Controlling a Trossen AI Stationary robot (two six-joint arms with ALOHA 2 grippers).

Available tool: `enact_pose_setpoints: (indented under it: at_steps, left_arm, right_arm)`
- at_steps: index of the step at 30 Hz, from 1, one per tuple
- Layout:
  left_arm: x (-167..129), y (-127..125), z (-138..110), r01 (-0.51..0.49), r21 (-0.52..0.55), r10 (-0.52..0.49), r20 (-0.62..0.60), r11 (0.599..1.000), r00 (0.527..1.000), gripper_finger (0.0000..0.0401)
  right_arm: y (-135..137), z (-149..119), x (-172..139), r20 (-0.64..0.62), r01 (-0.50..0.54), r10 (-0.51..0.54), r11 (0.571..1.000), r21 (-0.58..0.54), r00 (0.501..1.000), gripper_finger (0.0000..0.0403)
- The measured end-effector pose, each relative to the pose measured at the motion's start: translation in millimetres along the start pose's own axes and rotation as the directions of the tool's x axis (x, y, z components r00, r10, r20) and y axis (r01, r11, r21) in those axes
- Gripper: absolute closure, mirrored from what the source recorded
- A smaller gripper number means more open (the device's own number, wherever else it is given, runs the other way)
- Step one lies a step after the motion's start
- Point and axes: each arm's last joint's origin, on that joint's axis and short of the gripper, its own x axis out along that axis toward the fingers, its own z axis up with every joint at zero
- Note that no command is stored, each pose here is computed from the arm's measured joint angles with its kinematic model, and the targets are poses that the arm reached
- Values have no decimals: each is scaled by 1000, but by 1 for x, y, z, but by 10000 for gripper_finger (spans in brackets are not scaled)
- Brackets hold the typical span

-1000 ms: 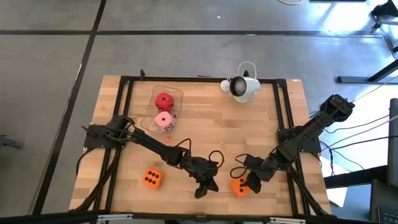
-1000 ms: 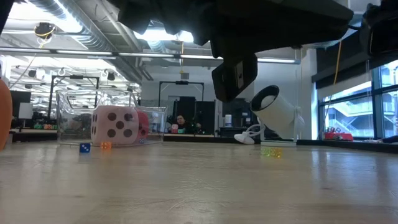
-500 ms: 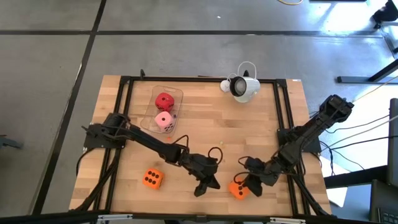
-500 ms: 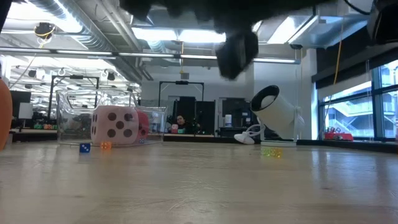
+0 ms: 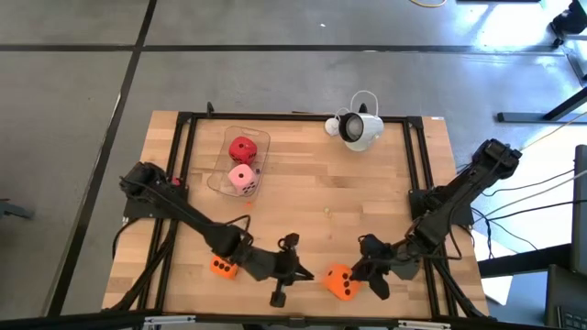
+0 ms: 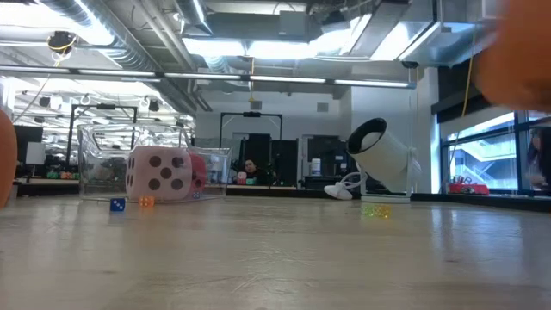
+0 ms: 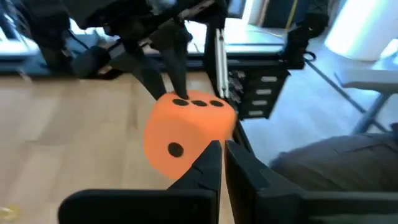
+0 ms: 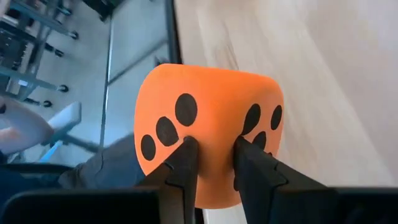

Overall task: Pick & Place Dice
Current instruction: Put the large orange die into the transparent bin

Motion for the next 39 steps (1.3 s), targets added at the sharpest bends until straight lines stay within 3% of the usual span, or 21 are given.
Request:
enact_pose_setpoints:
  at_steps: [10, 20, 31, 35, 39]
  left_arm:
    - [-9, -5, 0, -199, 62, 197, 32, 978, 980, 400]
    - [-60, -22, -6, -354, 33, 345, 154, 935, 926, 400]
    - [-128, 18, -63, -213, -91, 231, 404, 973, 885, 401]
    - [-143, 30, -70, -197, -121, 231, 435, 973, 870, 400]
    - [-150, 32, -66, -210, -82, 224, 454, 974, 862, 401]
  right_arm:
    - [37, 31, -14, 219, 68, -1, 952, -300, 976, 317]
    - [31, 34, -16, 351, 263, -125, 887, -380, 928, 321]
    - [30, 60, -26, 567, 449, -185, 814, -369, 802, 321]
    - [29, 77, -27, 581, 442, -146, 800, -407, 800, 321]
    - [22, 97, -25, 588, 432, -107, 784, -446, 802, 321]
